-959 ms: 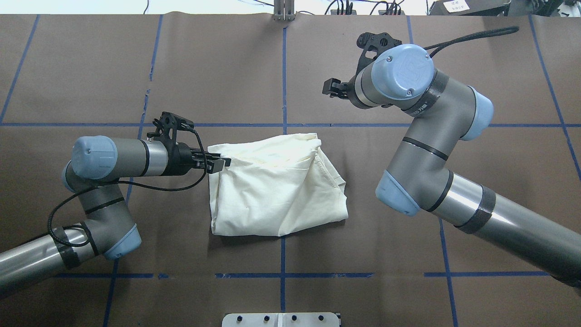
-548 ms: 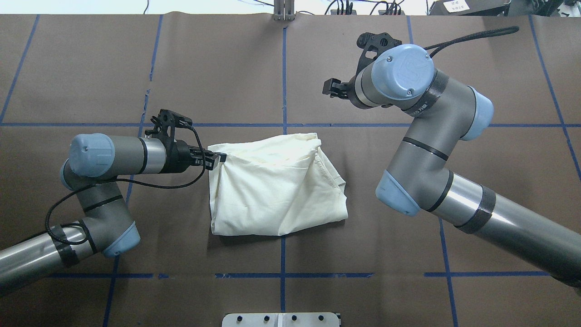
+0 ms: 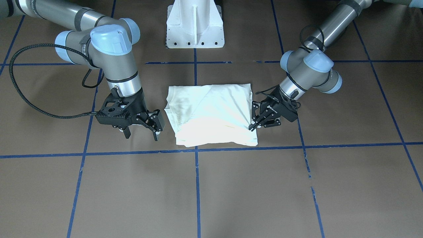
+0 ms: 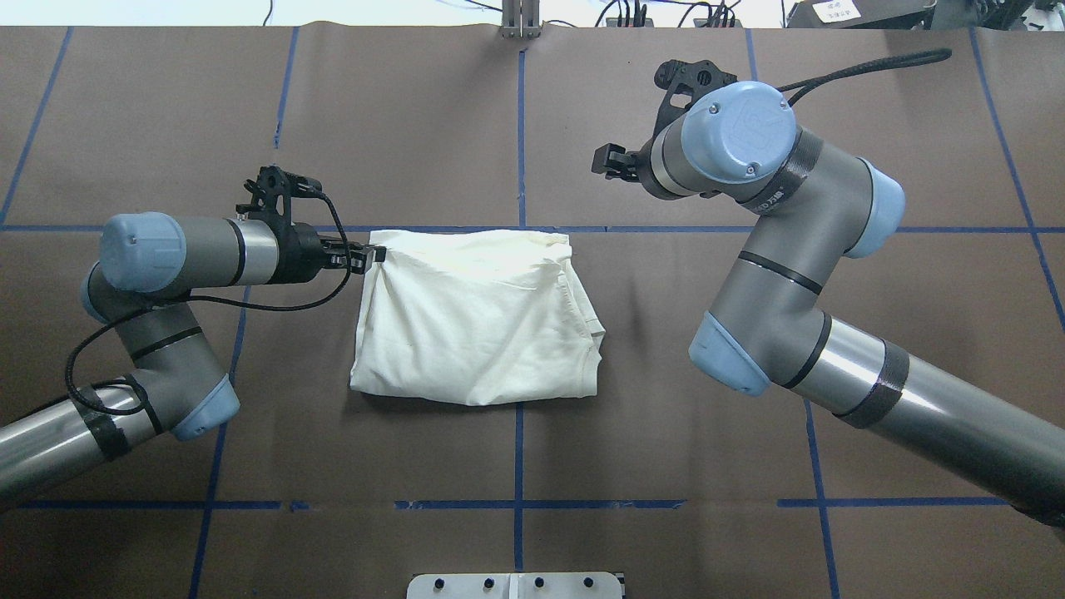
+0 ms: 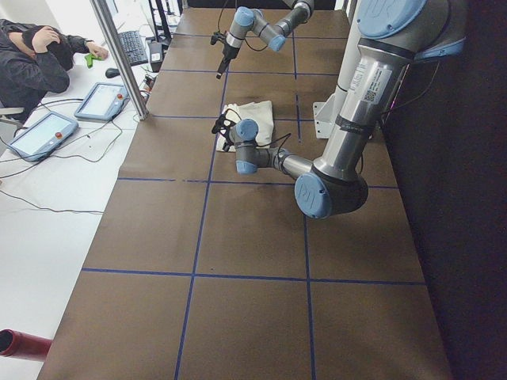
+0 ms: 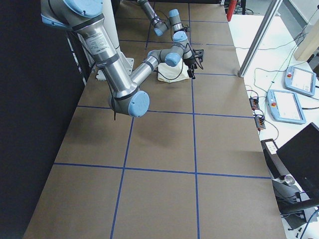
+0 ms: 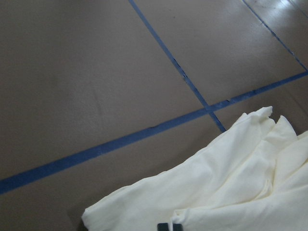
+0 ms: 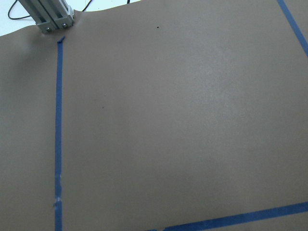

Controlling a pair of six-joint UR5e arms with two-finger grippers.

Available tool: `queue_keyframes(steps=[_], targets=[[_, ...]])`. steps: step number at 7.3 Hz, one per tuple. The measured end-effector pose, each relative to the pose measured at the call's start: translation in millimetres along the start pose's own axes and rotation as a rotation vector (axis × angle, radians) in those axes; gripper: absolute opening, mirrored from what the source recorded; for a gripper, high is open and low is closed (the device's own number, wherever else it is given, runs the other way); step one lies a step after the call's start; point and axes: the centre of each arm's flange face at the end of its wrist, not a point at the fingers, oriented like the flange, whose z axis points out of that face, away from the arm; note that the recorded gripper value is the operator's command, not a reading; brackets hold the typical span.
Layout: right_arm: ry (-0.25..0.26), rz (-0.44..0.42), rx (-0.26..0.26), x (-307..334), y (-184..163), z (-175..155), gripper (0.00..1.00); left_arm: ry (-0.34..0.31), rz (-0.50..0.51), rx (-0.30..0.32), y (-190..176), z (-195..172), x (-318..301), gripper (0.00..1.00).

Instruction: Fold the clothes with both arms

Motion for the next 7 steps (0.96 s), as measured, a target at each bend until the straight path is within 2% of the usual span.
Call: queue_keyframes(steps=[1, 2, 3, 5, 7], targets=[[0.001, 0.0, 0.0, 0, 0, 0, 1.0, -0.027, -0.015, 0.002, 3, 5, -11, 0.0], [0.001, 0.001, 0.002, 1, -1, 0, 1.0, -0.04, -0.023, 0.008, 3, 6, -18, 0.82], [0.0, 0.001, 0.001, 1, -2, -1, 1.0, -0.048, -0.032, 0.019, -4, 2, -23, 1.0], [-0.004, 0.005, -0.014, 1, -4, -2, 1.0, -0.056, -0.045, 0.023, -28, -13, -37, 1.0], [-0.012, -0.002, -0.05, 8, -19, -8, 1.0, -0.042, -0.076, -0.034, -76, -56, -38, 1.0]])
